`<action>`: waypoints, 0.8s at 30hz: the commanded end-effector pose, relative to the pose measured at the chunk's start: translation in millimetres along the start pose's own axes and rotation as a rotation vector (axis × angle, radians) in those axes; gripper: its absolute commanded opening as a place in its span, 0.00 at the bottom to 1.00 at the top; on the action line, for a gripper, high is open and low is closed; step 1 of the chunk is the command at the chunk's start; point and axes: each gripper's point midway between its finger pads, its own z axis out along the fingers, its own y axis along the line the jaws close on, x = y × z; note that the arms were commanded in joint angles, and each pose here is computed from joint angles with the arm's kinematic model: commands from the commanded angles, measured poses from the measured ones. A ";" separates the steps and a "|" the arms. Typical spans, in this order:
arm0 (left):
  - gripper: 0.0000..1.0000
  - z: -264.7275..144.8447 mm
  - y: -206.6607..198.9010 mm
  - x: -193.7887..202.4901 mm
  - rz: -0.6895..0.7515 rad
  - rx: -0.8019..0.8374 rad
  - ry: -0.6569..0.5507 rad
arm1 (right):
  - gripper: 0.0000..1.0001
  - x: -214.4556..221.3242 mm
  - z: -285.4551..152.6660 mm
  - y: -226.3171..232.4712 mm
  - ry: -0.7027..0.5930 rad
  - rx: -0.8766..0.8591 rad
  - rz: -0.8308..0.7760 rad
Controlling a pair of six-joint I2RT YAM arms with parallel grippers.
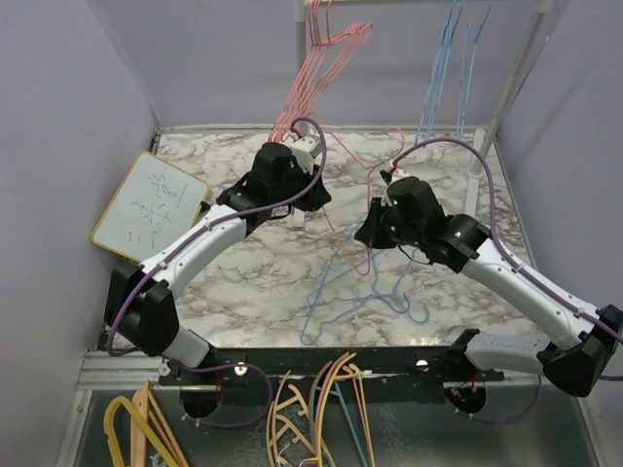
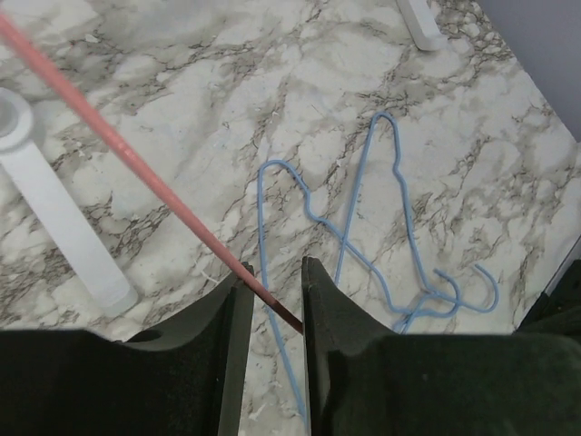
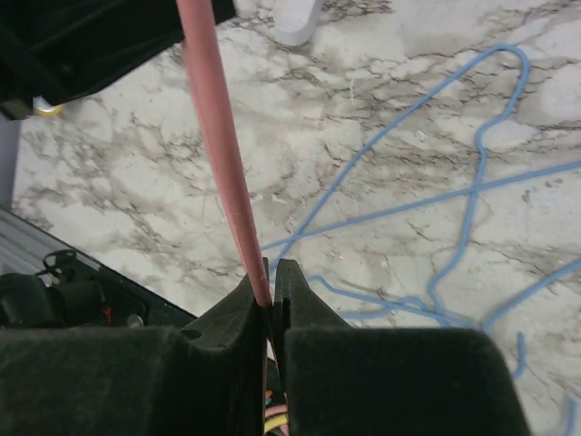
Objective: Organize the hangers
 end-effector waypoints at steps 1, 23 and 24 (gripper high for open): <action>0.40 -46.6 36.2 8.3 0.264 -0.184 0.055 | 0.01 -46.8 -28.1 -21.6 -0.086 0.192 -0.115; 0.99 -161.7 66.4 56.8 0.323 -0.315 0.019 | 0.01 -130.1 -66.4 -29.1 -0.190 0.461 -0.213; 0.99 -163.4 69.8 57.3 0.314 -0.325 0.015 | 0.01 -132.3 -69.6 -29.3 -0.189 0.470 -0.214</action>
